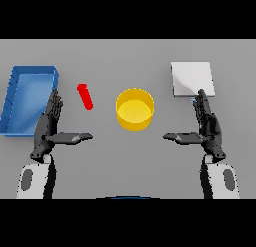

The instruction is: Pick up the red beaker and tilt it to pour out 1 green nut into yellow bowl. Pick up the yellow bowl and place it on the metallic measuring scale.

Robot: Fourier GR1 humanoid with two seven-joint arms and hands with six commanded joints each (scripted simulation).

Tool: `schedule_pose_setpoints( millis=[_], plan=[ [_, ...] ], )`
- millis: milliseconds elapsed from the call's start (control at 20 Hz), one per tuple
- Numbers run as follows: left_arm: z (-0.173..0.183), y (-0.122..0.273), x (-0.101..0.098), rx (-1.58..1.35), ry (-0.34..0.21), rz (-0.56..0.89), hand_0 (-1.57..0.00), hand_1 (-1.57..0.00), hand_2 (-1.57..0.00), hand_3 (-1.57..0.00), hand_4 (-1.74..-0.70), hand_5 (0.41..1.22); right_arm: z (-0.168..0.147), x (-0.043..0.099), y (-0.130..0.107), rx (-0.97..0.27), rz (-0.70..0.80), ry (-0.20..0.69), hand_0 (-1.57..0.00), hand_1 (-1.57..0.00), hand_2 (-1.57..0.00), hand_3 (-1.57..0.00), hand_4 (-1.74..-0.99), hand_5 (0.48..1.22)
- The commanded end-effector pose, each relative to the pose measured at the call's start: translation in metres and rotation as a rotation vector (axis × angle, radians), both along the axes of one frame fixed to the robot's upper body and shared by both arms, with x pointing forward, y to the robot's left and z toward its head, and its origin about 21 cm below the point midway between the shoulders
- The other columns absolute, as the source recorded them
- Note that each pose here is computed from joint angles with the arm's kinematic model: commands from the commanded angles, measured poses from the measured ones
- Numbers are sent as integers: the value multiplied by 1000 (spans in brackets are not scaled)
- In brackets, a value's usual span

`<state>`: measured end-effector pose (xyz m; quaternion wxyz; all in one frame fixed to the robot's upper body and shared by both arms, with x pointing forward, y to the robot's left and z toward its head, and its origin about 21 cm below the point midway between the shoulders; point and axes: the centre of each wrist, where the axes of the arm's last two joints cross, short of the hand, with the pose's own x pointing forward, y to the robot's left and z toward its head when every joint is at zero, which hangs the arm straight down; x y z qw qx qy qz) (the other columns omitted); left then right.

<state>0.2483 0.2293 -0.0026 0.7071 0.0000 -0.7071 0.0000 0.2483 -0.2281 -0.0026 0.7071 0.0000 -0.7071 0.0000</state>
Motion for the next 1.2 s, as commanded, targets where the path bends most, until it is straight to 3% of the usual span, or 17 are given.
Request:
schedule_pose_setpoints(
  millis=[0, 250, 300, 400, 550, 700, 800, 950, 1150],
  plan=[
    [0, -1, 0, -1, 0, 0, 1, 1, 1, 1, -1204, 652, 0, 0, 1, 1, 0, 0, 1, 1, 1, 1, -1245, 681],
    [0, -3, 0, 0, -8, 3, 1, 1, 1, 1, -1204, 652, 0, 1, 9, -2, 1, -3, 1, 1, 1, 1, -1245, 681],
    [6, -1, -6, 78, -30, -22, 1, 1, 1, 1, -1204, 652, 1, -8, 5, -145, 15, -87, 1, 1, 1, 1, -1245, 681],
    [14, -8, -15, 145, -40, -64, 1, 1, 1, 1, -1212, 650, 4, -22, 7, -269, 37, -145, 1, 1, 1, 1, -1239, 679],
    [18, -7, -19, 180, -4, -64, 1, 1, 1, 1, -1224, 660, 12, -27, 10, -319, 39, -140, 1, 1, 1, 1, -1235, 678],
    [16, -11, -19, 197, -6, -96, 1, 1, 1, 1, -1239, 668, 10, -25, 12, -305, 54, -128, 1, 1, 1, 1, -1250, 681],
    [14, -15, -8, 197, 20, -113, 1, 1, 1, 1, -1276, 691, 16, -21, 10, -275, 70, -147, 1, 1, 1, 1, -1265, 680],
    [7, -17, 7, 183, 22, -133, 1, 1, 1, 1, -1356, 724, 15, -27, 10, -254, 77, -160, 1, 1, 1, 1, -1286, 676],
    [0, -22, 31, 208, 50, -129, 1, 1, 1, 1, -1382, 739, 14, -24, 11, -246, 64, -140, 1, 1, 1, 1, -1312, 681]
  ],
)
